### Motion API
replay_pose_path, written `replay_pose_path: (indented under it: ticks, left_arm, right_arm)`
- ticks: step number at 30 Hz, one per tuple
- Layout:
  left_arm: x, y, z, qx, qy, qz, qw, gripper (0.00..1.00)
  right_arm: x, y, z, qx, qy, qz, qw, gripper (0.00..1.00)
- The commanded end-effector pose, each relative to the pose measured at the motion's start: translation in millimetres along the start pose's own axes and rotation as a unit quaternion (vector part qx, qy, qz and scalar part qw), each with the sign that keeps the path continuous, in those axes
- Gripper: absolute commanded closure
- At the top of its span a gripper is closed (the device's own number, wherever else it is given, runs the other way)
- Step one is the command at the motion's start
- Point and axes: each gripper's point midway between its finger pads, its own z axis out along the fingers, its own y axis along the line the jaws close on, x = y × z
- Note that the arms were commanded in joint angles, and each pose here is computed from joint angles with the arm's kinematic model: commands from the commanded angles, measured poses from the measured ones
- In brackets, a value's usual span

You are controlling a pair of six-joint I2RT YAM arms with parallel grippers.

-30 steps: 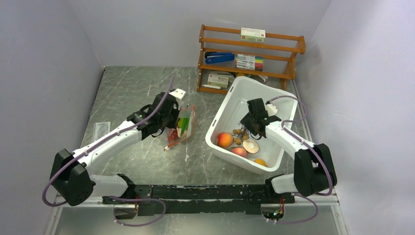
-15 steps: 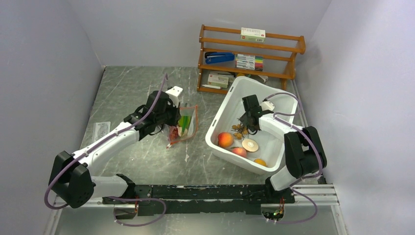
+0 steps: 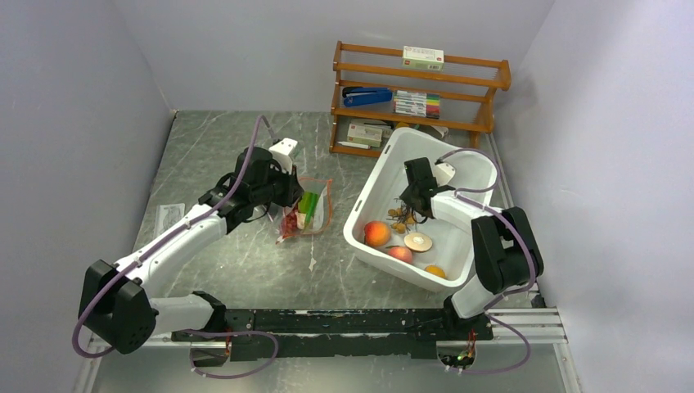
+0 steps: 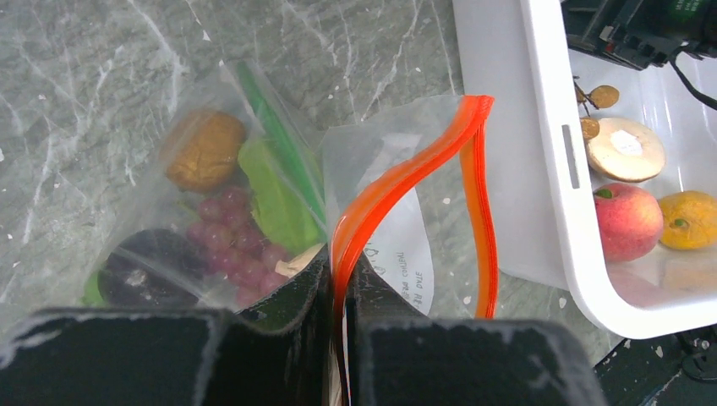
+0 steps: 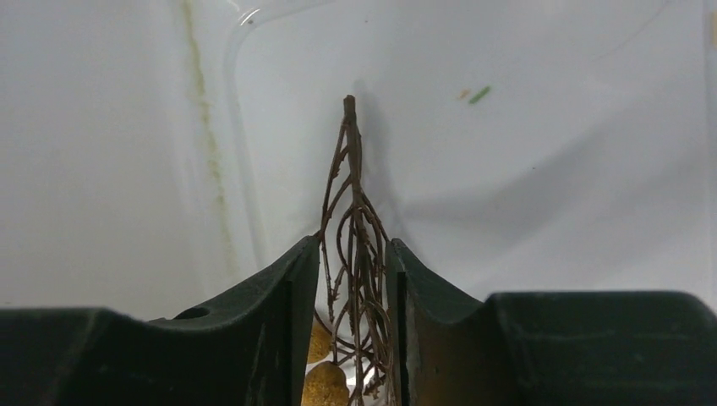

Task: Place the food in the zip-top bag and seal the zipper
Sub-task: Pick up the fake fruit from the bin.

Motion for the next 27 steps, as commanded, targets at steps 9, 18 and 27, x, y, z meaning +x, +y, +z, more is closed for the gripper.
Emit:
replay_pose_path:
  ticks: [9,18,27]
  left_arm:
    - [-34.3,-6.6,-19.1,0.003,-0.037,0.028,0.999,0.93]
    - [-47.8,-18.0,-22.4,0.022,-0.034,0.008,0.999,0.93]
    - [-58.3,-18.3,-20.0,0.015,-0.037,-0.016,0.999,0.93]
  right_arm:
    - [-18.8,9.4,1.5,-0.026,-0.034,-0.031,0.999,1.00]
    - [-76.3,29.1,-56.6,-0.101,-0.132,-0.055,0.985,1.00]
    - [-113.4,57.2,-132.0,-0.227,-0.208,-0.088,0.947,1.00]
